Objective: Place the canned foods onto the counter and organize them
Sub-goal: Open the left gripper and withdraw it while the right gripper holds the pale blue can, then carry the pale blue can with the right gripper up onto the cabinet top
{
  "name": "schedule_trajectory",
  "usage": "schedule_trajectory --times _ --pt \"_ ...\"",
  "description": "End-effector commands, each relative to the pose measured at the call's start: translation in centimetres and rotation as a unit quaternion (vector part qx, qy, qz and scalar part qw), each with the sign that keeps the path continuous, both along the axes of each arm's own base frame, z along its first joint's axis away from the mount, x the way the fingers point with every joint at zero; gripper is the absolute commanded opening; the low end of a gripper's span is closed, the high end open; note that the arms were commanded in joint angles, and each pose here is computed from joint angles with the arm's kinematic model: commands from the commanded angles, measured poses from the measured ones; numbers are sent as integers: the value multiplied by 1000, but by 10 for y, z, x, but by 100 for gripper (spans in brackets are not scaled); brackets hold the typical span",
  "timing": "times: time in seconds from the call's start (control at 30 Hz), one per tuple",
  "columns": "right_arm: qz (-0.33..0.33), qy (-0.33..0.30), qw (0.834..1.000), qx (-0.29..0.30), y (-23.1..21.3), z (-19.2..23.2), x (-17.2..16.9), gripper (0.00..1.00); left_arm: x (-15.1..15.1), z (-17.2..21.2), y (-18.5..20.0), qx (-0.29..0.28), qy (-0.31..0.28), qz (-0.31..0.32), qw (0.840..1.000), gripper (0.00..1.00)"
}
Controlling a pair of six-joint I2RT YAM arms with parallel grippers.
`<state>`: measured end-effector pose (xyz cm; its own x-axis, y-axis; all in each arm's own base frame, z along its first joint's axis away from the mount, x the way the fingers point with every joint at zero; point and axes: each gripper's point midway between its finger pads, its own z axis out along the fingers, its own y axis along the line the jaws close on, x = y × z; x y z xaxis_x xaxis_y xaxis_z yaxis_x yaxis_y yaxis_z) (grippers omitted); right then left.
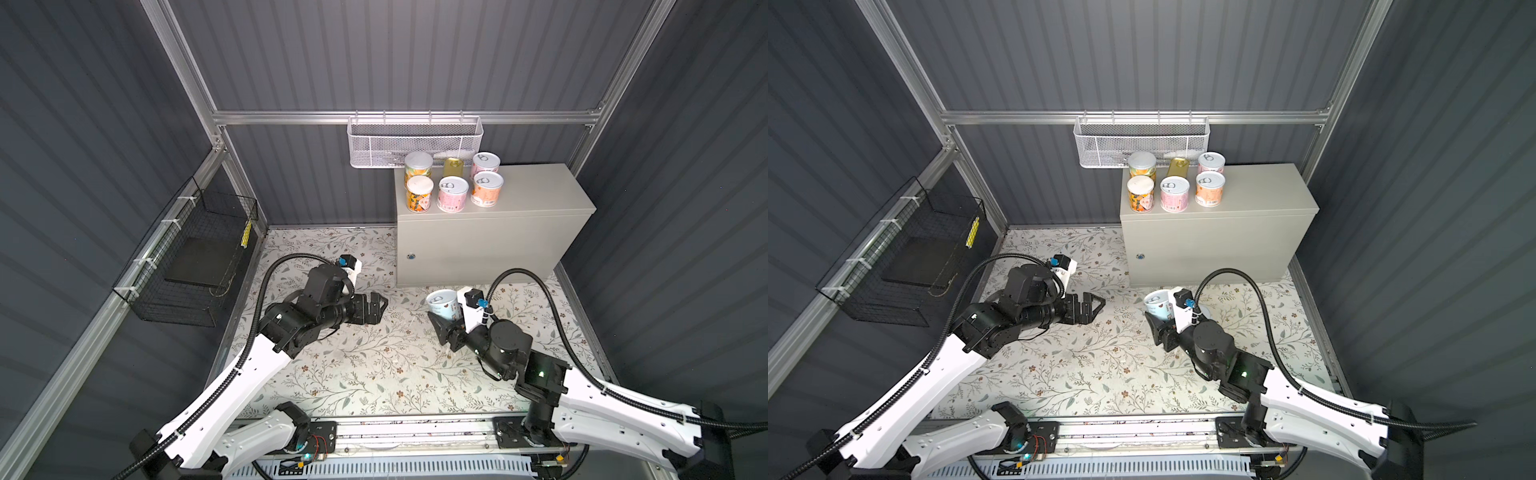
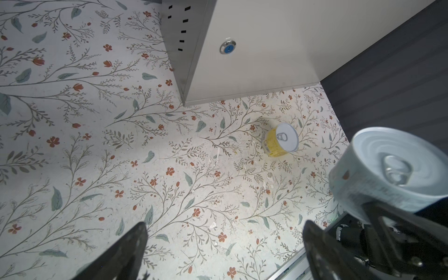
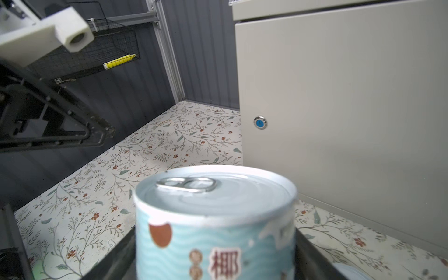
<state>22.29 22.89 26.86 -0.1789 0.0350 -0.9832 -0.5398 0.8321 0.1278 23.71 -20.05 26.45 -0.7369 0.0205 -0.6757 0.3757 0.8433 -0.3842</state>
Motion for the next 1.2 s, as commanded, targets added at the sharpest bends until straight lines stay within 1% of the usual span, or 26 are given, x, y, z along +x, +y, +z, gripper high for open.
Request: schedule_trajectory --times 0.0,0.13,0.33,0.43,0.5,0.63,0.83,1.0,1.17 --pt "-62 -43 997 30 -33 47 3 63 8 3 5 5 -25 17 1000 100" --pt "-84 -59 994 45 -61 75 -5 63 13 -2 7 21 -39 17 999 100" --pt "-124 -75 989 26 -99 109 -11 63 21 -24 7 34 -52 22 998 100" --pt "-141 -94 985 27 -114 129 -11 63 26 -39 8 43 -55 27 997 100" --pt "-164 -103 981 29 -126 142 -8 62 29 -45 7 44 -57 30 997 100" --pt "-184 -109 977 24 -139 161 1 62 36 -52 3 42 -66 31 996 100" --pt "-185 -124 975 -2 -139 185 23 62 48 -57 -5 52 -72 24 996 100" --pt "-182 -133 974 5 -140 208 48 62 51 -63 -11 62 -66 11 996 100" --pt "-177 -125 976 22 -146 219 77 62 51 -68 -4 81 -68 17 994 100"
